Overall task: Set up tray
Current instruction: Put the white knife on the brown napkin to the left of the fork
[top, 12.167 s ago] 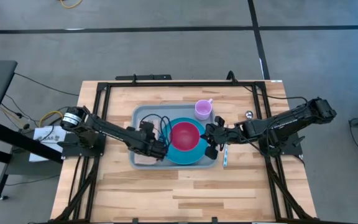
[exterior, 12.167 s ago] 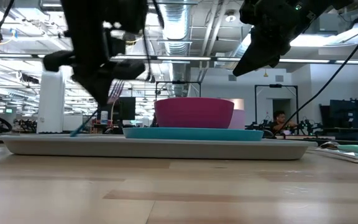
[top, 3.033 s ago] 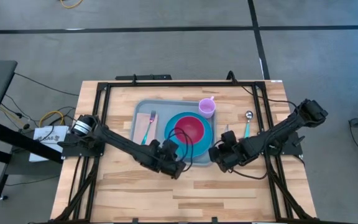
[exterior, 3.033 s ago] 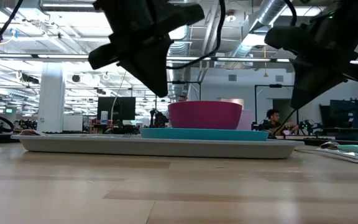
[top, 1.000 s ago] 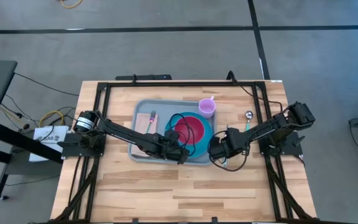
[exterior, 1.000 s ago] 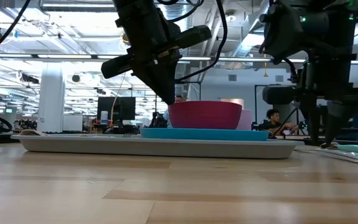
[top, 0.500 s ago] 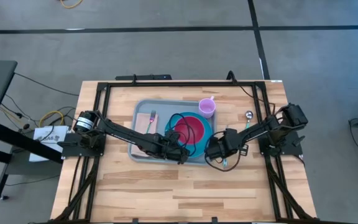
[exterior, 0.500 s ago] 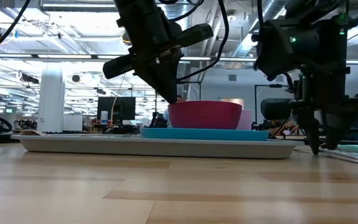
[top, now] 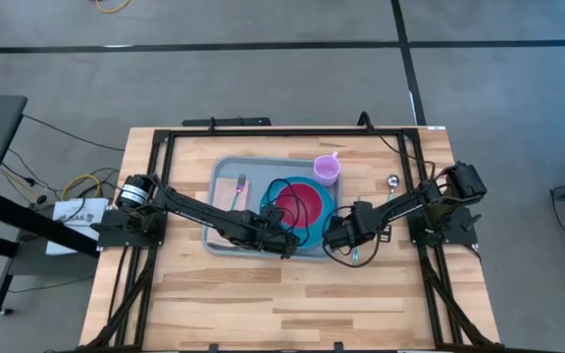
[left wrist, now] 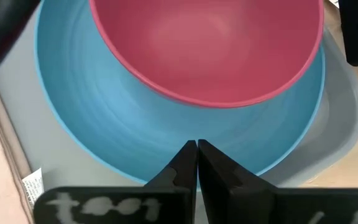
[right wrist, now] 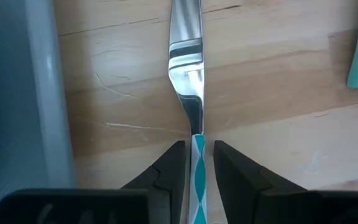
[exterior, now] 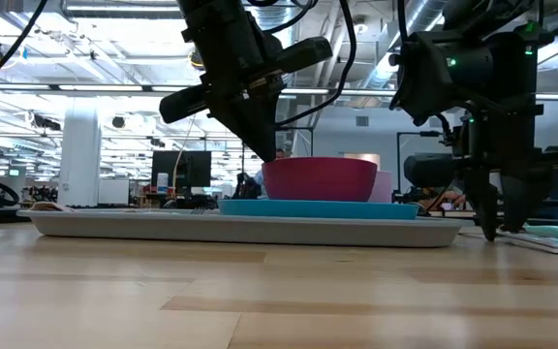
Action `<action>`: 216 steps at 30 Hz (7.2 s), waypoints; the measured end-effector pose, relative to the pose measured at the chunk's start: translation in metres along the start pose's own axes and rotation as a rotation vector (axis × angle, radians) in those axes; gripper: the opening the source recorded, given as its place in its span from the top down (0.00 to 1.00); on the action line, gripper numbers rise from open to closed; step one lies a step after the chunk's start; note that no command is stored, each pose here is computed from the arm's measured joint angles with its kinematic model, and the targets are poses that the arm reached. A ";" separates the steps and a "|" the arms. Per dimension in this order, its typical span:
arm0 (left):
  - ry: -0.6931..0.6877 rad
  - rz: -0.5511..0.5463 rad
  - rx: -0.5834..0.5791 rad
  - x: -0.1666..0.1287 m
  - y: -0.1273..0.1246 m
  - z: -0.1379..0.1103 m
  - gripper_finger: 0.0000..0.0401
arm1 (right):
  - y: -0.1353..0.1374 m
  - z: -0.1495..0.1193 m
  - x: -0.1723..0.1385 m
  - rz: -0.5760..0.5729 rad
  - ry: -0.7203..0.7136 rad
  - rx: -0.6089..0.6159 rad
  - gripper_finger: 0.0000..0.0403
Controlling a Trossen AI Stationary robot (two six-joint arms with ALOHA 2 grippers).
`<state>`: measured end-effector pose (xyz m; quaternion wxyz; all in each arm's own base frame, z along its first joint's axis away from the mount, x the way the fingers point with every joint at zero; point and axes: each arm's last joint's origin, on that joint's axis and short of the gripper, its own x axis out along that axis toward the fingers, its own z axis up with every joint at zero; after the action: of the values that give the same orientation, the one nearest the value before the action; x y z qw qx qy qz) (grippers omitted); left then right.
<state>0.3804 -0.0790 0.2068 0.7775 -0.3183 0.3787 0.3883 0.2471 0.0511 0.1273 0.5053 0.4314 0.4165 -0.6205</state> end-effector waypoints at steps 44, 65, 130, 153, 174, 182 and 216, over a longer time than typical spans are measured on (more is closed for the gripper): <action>0.000 0.001 -0.003 0.000 0.000 0.000 1.00 | 0.006 0.004 0.007 0.005 -0.041 0.027 0.80; 0.000 0.000 -0.003 0.000 0.000 0.000 1.00 | 0.004 0.005 0.011 -0.013 -0.111 0.014 0.80; -0.391 0.131 -0.178 -0.210 0.172 0.081 1.00 | 0.043 -0.084 -0.137 0.735 -0.578 -0.382 0.98; -0.444 0.157 -0.196 -0.226 0.196 0.081 1.00 | 0.210 0.027 -0.089 1.070 -0.247 -0.473 0.98; -0.438 0.225 -0.114 -0.220 0.193 0.079 1.00 | 0.285 0.053 -0.072 0.848 -0.249 -0.491 0.97; -0.438 0.225 -0.113 -0.220 0.192 0.079 1.00 | 0.289 0.061 -0.065 0.813 -0.241 -0.470 0.97; -0.398 0.277 0.064 -0.213 0.193 0.076 1.00 | 0.251 0.075 -0.160 1.060 -0.212 -0.789 0.81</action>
<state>0.1559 -0.0011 0.3847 0.7857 -0.1558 0.2702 0.5343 0.5053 -0.0134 0.2807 0.8998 0.2974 0.2920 -0.1287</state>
